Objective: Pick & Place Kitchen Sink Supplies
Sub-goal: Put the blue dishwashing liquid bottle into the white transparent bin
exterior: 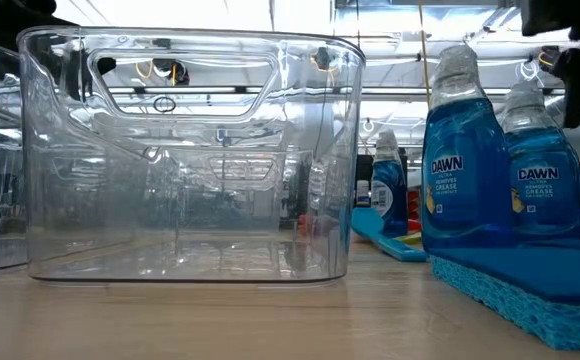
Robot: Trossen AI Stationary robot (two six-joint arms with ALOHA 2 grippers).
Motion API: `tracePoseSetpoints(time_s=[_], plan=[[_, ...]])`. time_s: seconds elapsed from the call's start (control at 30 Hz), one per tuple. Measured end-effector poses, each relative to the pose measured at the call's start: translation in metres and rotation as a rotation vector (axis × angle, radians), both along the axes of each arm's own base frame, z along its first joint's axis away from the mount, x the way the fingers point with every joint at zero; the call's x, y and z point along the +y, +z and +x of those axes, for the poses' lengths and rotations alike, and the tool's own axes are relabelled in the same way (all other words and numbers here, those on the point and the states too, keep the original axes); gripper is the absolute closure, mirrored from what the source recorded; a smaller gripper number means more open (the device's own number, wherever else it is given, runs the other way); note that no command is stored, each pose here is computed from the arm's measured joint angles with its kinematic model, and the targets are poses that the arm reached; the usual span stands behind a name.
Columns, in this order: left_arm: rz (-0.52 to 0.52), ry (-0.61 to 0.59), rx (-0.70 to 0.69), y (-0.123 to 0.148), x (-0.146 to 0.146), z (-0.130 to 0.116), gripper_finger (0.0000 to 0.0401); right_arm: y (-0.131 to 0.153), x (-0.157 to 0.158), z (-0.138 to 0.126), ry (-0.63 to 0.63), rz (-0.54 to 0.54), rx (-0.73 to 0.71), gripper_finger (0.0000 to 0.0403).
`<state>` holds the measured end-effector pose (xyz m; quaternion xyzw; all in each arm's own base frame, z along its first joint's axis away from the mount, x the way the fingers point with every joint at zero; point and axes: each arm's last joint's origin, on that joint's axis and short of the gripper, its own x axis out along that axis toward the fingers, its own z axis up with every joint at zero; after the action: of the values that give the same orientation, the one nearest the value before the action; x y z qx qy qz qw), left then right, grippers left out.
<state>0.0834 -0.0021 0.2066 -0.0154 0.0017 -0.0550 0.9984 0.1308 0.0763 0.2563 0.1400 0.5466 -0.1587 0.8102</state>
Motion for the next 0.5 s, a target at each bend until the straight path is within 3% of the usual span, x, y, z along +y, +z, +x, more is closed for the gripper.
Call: tracePoseSetpoints(time_s=[0.23, 0.5], plan=[[0.000, 0.000, 0.000, 0.000, 0.000, 0.000, 0.0095, -0.026, 0.003, 0.006, -0.014, -0.010, -0.078, 0.0115], [0.000, 0.000, 0.000, 0.000, 0.000, 0.000, 0.0095, -0.035, 0.004, 0.014, -0.099, -0.028, -0.217, 0.0115]])
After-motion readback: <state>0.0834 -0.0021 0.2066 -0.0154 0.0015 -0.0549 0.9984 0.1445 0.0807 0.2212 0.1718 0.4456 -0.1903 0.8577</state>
